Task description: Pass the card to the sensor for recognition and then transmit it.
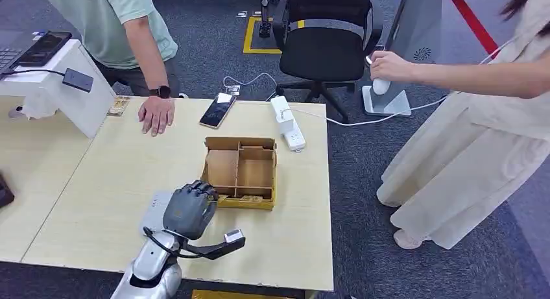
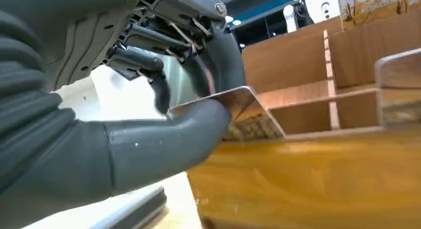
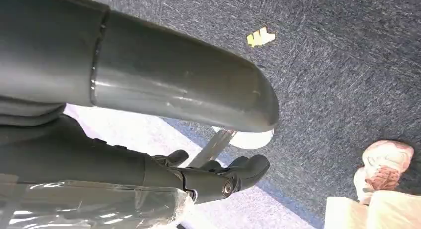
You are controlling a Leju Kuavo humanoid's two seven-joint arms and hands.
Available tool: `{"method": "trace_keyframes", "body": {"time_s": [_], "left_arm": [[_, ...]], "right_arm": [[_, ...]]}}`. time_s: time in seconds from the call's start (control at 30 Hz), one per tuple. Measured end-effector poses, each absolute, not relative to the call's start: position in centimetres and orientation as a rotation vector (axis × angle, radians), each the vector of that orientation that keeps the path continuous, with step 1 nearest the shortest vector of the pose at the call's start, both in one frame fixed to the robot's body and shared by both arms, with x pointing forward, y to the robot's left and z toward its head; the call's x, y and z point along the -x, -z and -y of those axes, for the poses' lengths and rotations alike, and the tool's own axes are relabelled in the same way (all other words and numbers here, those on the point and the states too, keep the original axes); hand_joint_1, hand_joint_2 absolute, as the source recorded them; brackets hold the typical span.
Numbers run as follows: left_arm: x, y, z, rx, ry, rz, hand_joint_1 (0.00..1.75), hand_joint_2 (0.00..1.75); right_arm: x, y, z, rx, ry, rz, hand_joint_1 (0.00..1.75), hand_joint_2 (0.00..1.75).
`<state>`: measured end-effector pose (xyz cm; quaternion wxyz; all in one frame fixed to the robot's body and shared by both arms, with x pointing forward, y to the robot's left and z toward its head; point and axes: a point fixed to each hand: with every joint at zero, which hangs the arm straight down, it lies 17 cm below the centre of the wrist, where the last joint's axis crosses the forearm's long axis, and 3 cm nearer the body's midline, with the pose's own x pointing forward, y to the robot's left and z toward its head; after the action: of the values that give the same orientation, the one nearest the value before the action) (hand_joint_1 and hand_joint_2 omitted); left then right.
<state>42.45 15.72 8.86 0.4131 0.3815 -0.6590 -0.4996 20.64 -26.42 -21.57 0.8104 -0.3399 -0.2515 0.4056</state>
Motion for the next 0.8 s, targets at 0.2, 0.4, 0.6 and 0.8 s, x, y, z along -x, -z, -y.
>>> {"method": "trace_keyframes", "body": {"time_s": [0.2, 0.4, 0.6, 0.8], "left_arm": [[-42.6, -8.9, -16.0, -0.998, 1.263, 1.641, 1.75, 1.75], [-42.7, -9.2, -16.1, -1.025, 1.259, 1.638, 1.75, 1.75], [-42.7, -9.9, -15.7, -1.034, 1.248, 1.674, 1.75, 1.75], [-43.2, -12.3, -15.5, -1.063, 1.224, 1.735, 1.75, 1.75]], "right_arm": [[-20.7, 21.5, 26.5, 0.728, -0.866, 0.538, 0.0, 0.0], [-20.9, 21.4, 26.7, 0.734, -0.863, 0.541, 0.0, 0.0], [-20.7, 21.4, 27.1, 0.745, -0.856, 0.523, 0.0, 0.0], [-20.3, 21.6, 27.0, 0.741, -0.865, 0.508, 0.0, 0.0]]}}
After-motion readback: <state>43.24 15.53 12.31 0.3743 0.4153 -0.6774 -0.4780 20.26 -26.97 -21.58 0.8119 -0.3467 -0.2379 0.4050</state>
